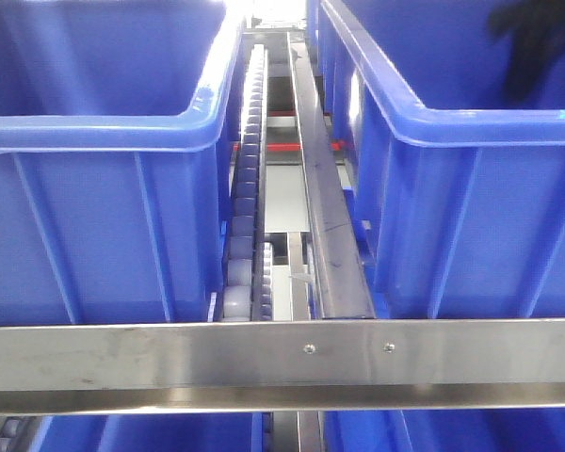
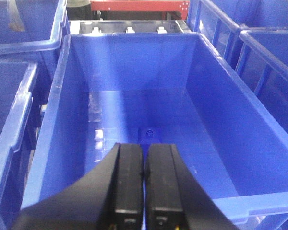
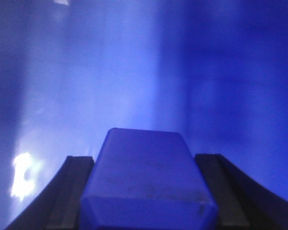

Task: Pick and sort blue part to right shelf
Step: 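Lower the right gripper into a bin and release its blue part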

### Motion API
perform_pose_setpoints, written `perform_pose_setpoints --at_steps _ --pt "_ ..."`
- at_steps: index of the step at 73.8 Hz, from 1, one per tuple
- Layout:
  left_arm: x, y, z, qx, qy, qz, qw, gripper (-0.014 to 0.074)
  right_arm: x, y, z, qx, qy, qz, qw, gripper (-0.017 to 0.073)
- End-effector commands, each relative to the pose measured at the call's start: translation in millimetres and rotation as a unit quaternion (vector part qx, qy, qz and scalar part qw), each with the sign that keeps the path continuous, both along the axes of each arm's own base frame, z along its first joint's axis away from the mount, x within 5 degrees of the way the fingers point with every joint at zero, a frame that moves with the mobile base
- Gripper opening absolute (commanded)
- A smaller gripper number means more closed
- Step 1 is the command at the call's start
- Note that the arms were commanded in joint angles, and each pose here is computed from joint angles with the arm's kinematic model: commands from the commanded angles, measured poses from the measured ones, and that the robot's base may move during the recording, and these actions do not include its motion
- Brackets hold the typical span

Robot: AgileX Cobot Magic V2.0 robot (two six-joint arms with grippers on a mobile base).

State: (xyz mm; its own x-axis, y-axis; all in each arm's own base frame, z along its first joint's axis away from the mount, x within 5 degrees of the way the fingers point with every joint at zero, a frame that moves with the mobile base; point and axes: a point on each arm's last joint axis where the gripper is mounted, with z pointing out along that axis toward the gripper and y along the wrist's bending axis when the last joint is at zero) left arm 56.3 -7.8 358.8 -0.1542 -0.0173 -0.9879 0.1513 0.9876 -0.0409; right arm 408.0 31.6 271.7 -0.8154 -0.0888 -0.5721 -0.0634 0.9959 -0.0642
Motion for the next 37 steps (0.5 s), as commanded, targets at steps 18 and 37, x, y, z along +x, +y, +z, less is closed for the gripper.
perform_pose_setpoints --at_steps 18,37 --pt "0 -0.4 15 -0.013 -0.046 -0.002 0.999 0.0133 28 0 -14 -0.007 -0.042 0.010 0.999 0.0288" --pt "0 -0.4 15 -0.013 -0.046 -0.002 0.999 0.0133 30 0 -2 -0.008 -0.043 0.008 0.999 0.0608"
